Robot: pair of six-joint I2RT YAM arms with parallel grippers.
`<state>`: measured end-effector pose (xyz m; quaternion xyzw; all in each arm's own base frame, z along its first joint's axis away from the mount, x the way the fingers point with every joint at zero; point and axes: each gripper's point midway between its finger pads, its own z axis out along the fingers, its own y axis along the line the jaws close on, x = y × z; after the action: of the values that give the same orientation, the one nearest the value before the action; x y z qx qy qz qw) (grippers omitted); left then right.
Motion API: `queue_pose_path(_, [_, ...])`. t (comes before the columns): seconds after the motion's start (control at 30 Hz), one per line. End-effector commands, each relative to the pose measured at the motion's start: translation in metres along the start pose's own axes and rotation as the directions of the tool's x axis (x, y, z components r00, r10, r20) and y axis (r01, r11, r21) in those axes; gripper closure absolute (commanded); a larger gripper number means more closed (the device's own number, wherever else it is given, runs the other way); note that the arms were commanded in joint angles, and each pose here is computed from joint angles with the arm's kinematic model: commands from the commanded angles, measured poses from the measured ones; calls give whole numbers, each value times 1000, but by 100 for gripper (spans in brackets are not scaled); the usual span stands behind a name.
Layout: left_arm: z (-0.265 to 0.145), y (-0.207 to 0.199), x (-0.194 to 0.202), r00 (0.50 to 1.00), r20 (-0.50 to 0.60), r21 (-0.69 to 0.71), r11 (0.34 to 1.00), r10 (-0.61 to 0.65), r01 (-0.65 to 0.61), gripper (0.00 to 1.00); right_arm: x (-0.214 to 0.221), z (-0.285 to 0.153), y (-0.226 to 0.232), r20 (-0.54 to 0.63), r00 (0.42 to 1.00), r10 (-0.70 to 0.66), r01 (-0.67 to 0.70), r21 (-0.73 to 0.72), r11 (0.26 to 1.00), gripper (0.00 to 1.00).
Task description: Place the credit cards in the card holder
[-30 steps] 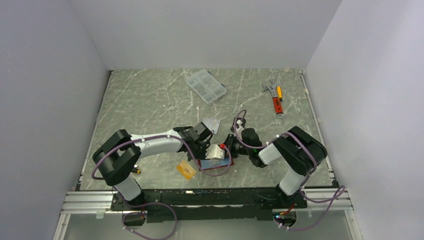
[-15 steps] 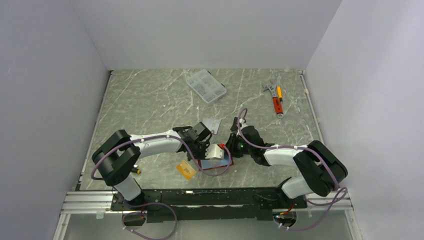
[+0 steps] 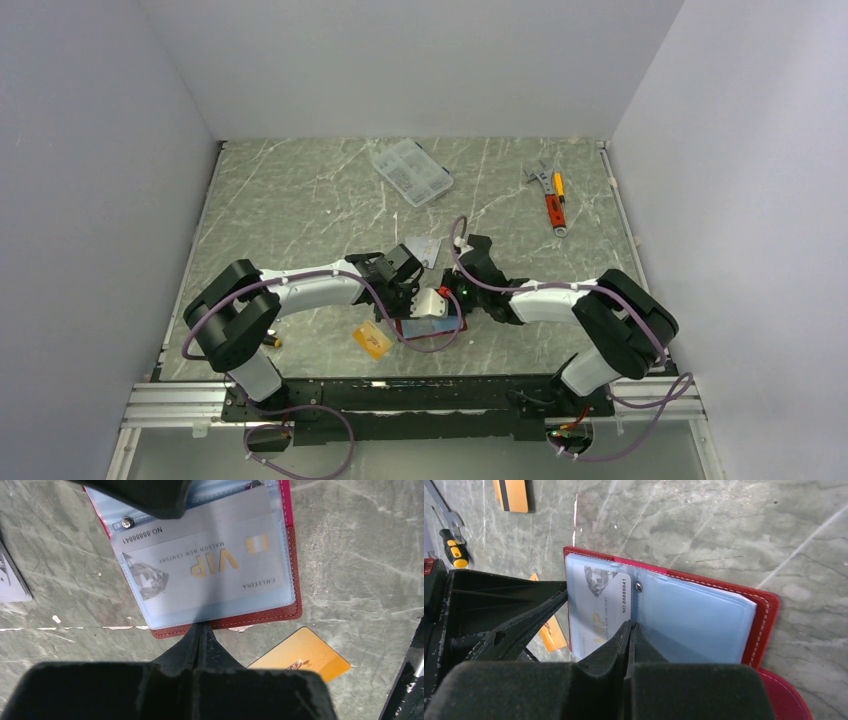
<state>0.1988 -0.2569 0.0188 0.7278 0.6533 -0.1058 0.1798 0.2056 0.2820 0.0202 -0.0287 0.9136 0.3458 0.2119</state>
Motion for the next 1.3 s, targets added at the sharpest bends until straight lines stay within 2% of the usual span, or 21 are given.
queue_pose_path(0.0, [7, -24, 5, 1000, 9, 97, 995, -10, 9, 100, -5, 6, 11, -4, 999, -37, 37, -15, 999, 100])
queue_pose_path(0.23, [6, -24, 4, 1000, 16, 97, 995, -12, 10, 100, -3, 14, 30, -41, 998, -44, 40, -91, 995, 100])
queue_pose_path(0.5, [3, -24, 4, 1000, 15, 90, 996, -7, 6, 100, -9, -6, 12, -4, 1000, -13, 13, -58, 998, 100])
queue_pose_path(0.67, [4, -24, 6, 1000, 11, 91, 996, -10, 9, 100, 2, -5, 1, -32, 999, -3, 2, -35, 999, 100])
queue_pose_path(1.1, [6, -21, 3, 1000, 13, 86, 996, -9, 8, 100, 10, 3, 34, -94, 992, -81, 69, -119, 990, 100])
queue_pose_path(1.27, [3, -20, -2, 1000, 25, 91, 996, -13, 11, 100, 6, -5, 28, -112, 991, -80, 71, -78, 994, 100])
